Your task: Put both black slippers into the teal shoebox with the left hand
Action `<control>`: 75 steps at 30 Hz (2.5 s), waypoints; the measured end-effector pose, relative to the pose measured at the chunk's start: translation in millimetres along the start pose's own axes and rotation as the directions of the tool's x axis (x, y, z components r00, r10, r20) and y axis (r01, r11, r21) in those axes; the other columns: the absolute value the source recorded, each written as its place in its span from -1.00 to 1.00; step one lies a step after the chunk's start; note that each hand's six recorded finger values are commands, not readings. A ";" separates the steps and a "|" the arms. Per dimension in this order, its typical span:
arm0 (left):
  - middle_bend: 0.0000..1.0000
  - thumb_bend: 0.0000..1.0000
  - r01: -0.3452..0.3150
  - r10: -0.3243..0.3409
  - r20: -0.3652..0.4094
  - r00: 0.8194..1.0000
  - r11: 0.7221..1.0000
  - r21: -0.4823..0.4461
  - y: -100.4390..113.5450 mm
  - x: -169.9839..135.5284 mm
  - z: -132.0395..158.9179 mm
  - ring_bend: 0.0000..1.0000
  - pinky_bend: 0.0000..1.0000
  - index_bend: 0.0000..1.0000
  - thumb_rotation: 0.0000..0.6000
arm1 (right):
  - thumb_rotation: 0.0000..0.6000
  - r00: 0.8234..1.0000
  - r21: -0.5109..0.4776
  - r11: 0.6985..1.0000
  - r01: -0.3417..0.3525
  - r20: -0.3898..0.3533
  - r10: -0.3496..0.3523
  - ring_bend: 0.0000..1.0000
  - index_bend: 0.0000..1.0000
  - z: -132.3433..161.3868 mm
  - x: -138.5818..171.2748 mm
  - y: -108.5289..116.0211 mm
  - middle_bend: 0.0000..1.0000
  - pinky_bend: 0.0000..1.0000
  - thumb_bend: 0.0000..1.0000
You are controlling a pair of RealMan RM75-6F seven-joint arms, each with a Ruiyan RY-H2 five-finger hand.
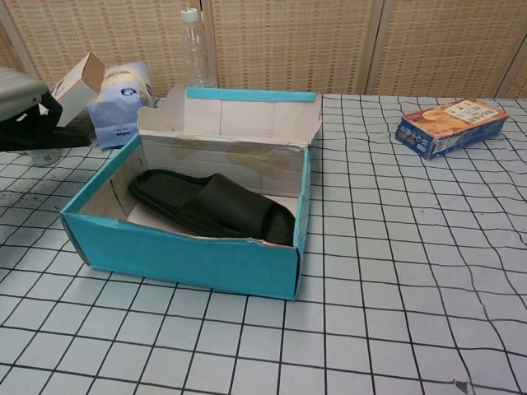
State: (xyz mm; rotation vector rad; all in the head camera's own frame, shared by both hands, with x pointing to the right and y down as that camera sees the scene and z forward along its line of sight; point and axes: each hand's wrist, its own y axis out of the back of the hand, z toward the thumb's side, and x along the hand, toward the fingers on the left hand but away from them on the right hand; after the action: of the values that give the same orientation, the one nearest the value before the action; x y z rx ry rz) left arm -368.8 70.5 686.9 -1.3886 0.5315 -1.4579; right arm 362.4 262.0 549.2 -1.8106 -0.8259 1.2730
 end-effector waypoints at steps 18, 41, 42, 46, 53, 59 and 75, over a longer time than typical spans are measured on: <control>0.84 0.48 -0.256 0.377 0.346 0.859 0.902 -0.347 98.5 -31.9 33.7 0.65 1.00 0.66 1.00 | 0.75 1.000 0.024 0.999 -0.022 -0.002 0.022 -1.00 -1.00 4.6 -2.4 -8.7 -1.00 -1.00 -0.69; 0.84 0.50 0.043 0.458 0.673 0.581 0.808 -0.587 109.7 -79.1 163.9 0.62 1.00 0.66 1.00 | 0.75 0.999 0.033 0.999 -0.037 -0.011 0.038 -1.00 -1.00 8.4 -2.5 -14.1 -1.00 -1.00 -0.69; 0.84 0.50 0.047 0.454 0.673 0.584 0.809 -0.587 108.2 -77.2 164.5 0.62 1.00 0.66 1.00 | 0.75 0.999 0.034 0.999 -0.036 -0.010 0.037 -1.00 -1.00 8.3 -2.5 -13.9 -1.00 -1.00 -0.69; 0.83 0.50 0.068 0.415 0.665 0.621 0.816 -0.573 97.0 -64.2 162.9 0.62 1.00 0.66 1.00 | 0.75 1.000 0.031 0.999 -0.020 -0.003 0.021 -1.00 -1.00 7.1 -2.1 -10.4 -1.00 -1.00 -0.69; 0.83 0.50 0.141 0.351 0.660 0.664 0.808 -0.572 87.7 -59.2 166.9 0.62 1.00 0.66 1.00 | 0.75 1.000 0.027 0.999 -0.026 -0.006 0.026 -1.00 -1.00 5.6 -2.9 -10.1 -1.00 -1.00 -0.69; 0.83 0.50 0.220 0.250 0.672 0.697 0.817 -0.533 78.7 -56.6 171.5 0.62 1.00 0.66 1.00 | 0.75 1.000 0.021 1.000 -0.016 -0.003 0.016 -1.00 -1.00 3.5 -1.3 -6.6 -1.00 -1.00 -0.69; 0.83 0.50 0.405 0.202 0.669 0.715 0.660 -0.633 92.4 -54.1 188.1 0.62 1.00 0.66 1.00 | 0.75 1.000 0.020 1.000 -0.023 -0.008 0.023 -1.00 -1.00 4.2 -1.4 -8.1 -1.00 -1.00 -0.69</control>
State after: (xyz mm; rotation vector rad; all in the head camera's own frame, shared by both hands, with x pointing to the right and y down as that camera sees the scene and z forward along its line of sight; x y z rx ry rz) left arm -172.5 140.3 628.3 -2.5387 0.5680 -0.6302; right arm 357.3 265.7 555.9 -1.8138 -0.7875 1.2832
